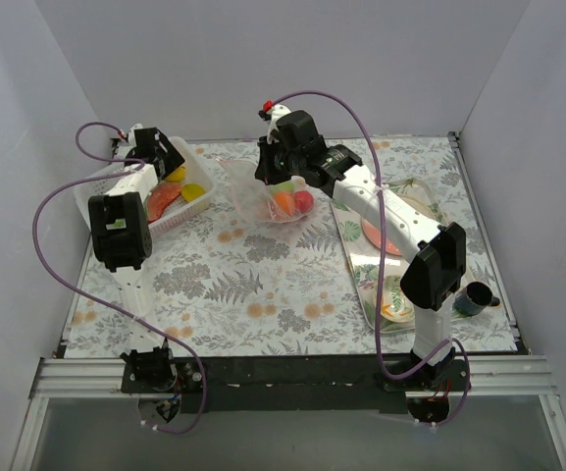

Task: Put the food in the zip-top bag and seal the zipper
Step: Pick up the fake fruit from the bin, then place the fake fruit in the zipper food storage bag.

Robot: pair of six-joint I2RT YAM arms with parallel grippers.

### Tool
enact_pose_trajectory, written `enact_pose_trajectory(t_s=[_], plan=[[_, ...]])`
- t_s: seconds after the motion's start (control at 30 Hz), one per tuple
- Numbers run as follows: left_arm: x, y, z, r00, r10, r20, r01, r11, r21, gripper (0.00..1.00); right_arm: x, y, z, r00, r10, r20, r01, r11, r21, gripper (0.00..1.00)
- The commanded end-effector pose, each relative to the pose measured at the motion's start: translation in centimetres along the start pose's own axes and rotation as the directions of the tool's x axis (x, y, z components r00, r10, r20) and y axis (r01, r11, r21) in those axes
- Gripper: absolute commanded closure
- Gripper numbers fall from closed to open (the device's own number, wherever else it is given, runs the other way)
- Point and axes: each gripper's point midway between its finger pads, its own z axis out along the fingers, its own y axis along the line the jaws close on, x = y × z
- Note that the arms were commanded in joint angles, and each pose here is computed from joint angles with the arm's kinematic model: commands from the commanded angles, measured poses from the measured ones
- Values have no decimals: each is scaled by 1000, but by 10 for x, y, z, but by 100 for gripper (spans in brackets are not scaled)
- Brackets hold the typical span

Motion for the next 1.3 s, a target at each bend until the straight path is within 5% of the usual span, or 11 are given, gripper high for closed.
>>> enact_pose_trajectory(t_s=[0.0, 0.33, 0.53, 0.9, 1.27], plan=[[-43, -14, -47, 996, 28, 80, -31, 999, 38, 63, -21, 5, -7, 998, -10, 62, 11, 1000, -12, 99], [-66, -27, -143, 990, -7, 140, -13, 990, 142, 67, -21, 0, 7, 998, -5, 55, 4, 1000, 10, 99], [-30, -35, -208, 997, -55, 51, 38, 956, 291, 67, -25, -7, 13, 998, -1, 64, -2, 999, 47, 99], [26, -102, -368, 999, -28, -40, 47, 740, 671, 67, -13, -9, 23, 998, 38, 41, -41, 997, 63, 99], [83, -147, -369, 990, 19, -143, 89, 701, 708, 64, -14, -4, 18, 997, 59, 42, -61, 996, 58, 99]])
